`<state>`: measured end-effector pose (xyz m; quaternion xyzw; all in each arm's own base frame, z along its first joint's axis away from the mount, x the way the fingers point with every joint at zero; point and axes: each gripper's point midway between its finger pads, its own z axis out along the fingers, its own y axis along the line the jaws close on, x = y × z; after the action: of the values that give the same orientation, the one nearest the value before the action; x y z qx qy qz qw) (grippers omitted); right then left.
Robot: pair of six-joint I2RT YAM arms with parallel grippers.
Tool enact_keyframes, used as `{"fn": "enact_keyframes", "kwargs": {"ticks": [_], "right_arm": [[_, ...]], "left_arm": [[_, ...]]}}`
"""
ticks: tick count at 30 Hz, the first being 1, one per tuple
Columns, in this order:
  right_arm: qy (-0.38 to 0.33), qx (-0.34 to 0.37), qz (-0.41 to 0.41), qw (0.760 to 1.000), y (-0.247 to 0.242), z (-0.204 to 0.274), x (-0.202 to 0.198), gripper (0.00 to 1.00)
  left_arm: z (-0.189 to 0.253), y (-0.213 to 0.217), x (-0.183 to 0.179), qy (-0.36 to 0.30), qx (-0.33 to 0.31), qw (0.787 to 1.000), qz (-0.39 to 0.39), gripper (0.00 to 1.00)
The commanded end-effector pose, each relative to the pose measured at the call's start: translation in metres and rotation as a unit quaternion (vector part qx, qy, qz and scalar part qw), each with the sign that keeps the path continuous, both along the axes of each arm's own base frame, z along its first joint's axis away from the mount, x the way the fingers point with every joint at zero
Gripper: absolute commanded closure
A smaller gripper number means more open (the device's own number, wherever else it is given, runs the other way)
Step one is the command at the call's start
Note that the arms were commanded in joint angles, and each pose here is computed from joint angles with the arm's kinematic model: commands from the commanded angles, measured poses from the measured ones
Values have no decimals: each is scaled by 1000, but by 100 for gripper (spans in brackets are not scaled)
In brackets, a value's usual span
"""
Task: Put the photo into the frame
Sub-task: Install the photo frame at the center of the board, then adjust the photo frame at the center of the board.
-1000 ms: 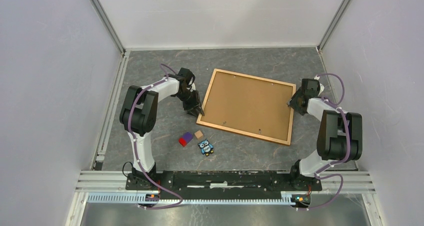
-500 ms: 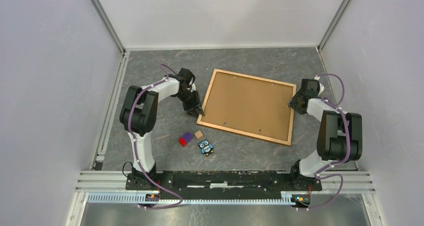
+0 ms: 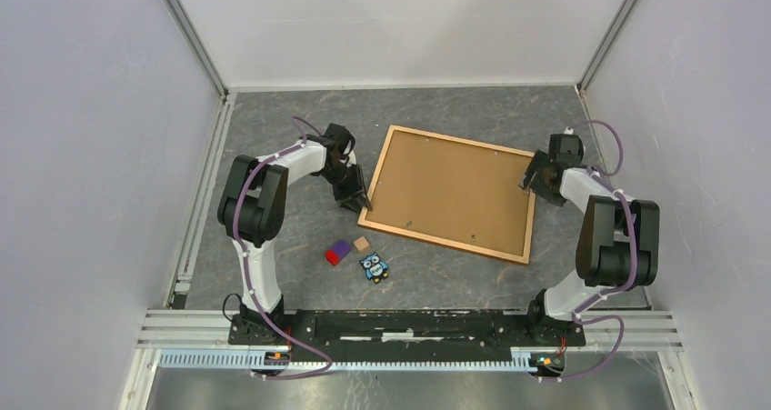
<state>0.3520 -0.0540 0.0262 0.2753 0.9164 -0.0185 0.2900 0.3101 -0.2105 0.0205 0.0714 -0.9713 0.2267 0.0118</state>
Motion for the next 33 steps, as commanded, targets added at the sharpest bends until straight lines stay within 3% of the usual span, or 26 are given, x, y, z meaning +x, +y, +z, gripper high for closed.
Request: {"fn": "enact_keyframes", "kwargs": {"ticks": [1,8,16,21,33], "right_arm": [[22,-73,72,994,-16,31,-1,21],[-24,-52,143,988,13,29,-41,13],[-13,-30,149,988,20,10,-42,11],[-20,0,149,989,29,5,-32,12],[-61,-39,128,989,10,8,25,13]], "left_arm": [[1,-5,-5,11,-12,1000,7,95],[2,-9,-3,12,-21,1000,10,94],[13,-17,-9,-16,-30,999,4,88],[11,-45,-31,-8,-34,999,-23,86],[22,-123,-93,-34,-62,994,-81,84]]}}
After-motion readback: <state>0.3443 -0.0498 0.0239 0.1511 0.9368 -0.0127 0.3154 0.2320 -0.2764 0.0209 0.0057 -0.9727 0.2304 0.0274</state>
